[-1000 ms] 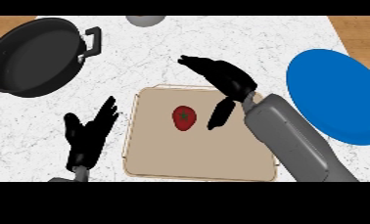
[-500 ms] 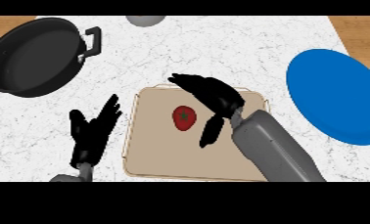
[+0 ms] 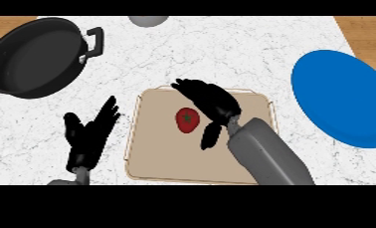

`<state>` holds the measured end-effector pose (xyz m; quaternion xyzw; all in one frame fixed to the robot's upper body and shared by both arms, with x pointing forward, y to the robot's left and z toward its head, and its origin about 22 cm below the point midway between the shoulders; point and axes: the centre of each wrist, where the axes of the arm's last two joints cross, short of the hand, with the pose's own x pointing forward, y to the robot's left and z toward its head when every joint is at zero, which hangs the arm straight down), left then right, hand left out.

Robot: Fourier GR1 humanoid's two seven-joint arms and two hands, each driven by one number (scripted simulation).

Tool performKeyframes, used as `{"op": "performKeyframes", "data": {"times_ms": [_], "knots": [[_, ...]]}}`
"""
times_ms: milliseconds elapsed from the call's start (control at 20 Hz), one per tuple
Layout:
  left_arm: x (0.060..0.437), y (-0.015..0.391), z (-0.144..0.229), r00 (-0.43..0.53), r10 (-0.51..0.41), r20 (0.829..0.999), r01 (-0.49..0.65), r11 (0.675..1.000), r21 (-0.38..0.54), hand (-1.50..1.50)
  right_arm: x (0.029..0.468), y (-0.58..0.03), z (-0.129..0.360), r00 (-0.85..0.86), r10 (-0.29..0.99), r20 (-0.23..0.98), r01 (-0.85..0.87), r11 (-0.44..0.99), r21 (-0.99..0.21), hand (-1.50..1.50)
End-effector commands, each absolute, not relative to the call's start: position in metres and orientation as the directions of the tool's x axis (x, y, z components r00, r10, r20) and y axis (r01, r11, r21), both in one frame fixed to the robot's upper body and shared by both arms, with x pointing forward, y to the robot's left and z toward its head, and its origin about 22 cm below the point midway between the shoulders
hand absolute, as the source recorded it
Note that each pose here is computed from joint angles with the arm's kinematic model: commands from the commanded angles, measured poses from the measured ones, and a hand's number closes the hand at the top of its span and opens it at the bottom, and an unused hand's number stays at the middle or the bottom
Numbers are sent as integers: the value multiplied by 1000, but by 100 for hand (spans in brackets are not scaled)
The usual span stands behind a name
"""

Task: Pick the tomato from the tray and place it in the plate

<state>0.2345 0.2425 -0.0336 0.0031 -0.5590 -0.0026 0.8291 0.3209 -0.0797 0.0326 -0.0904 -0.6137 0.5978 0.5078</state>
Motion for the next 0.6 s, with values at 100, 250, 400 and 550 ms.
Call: {"op": "performKeyframes", "data": {"times_ms": [100, 250, 400, 550], "knots": [[243, 235, -22, 373, -11, 928, -5, 1000, 13, 0, 314, -67, 11, -459, 743, 488, -481, 253, -839, -150], [241, 250, -37, 378, -15, 926, -3, 1000, 17, 0, 304, -60, 14, -476, 729, 493, -506, 232, -831, -150], [232, 252, -40, 367, -21, 930, 29, 1000, 11, 0, 329, -56, 10, -470, 745, 474, -510, 209, -834, -150], [239, 235, -32, 372, -6, 928, 3, 1000, 6, 0, 327, -67, -6, -480, 753, 450, -521, 168, -837, -150]]}}
